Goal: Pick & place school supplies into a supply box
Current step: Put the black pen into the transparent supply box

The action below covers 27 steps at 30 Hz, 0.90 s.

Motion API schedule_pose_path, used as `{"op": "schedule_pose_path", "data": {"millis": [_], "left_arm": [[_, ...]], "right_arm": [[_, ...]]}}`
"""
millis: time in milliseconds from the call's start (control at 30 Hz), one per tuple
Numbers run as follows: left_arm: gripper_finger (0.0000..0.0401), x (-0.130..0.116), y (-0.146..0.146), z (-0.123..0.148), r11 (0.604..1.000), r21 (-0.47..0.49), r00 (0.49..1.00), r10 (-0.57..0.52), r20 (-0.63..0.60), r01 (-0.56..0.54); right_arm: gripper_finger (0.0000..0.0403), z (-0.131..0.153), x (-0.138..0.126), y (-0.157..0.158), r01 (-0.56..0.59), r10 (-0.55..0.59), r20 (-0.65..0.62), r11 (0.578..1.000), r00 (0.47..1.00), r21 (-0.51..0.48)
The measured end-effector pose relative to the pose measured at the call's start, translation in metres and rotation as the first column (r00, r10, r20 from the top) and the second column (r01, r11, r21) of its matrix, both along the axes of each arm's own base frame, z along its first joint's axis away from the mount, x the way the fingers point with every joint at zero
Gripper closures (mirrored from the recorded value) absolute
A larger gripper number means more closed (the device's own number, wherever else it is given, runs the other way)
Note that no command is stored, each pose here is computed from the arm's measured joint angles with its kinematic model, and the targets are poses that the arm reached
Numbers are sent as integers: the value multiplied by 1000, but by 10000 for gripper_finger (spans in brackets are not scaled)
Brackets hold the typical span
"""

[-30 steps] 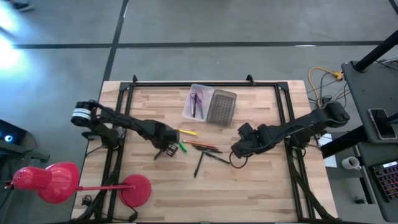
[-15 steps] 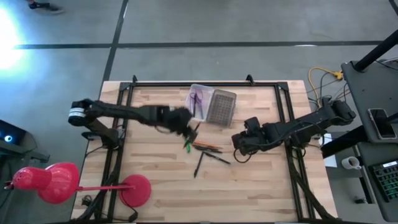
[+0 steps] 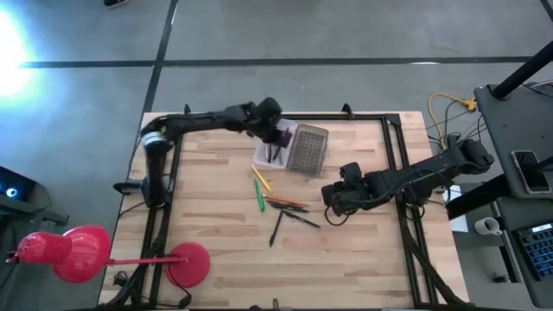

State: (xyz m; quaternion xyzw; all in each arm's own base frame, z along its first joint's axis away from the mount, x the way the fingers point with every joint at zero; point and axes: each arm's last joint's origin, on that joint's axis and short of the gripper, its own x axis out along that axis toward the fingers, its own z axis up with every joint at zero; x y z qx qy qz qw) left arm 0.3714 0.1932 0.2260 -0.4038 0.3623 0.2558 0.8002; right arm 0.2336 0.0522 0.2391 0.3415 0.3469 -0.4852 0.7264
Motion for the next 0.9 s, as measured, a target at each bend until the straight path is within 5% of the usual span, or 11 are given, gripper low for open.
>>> {"op": "schedule_pose_path", "data": {"millis": [267,667,800,900], "left_arm": [[370,33,18,-19,1000,-20,998,5,-56,-6],[366,16,36,-27,998,11,989,64,-136,-63],[354,17,32,-30,999,46,988,-13,-155,20],[329,17,29,-30,997,60,986,-43,-163,53]], "right_arm": [[296,-2,3,1,10,-10,8,1000,1000,10],[298,-4,2,2,-7,7,-7,1000,1000,5],[298,-4,5,3,-93,93,-33,996,995,-9],[300,-3,11,6,-258,257,-61,966,965,-22]]}}
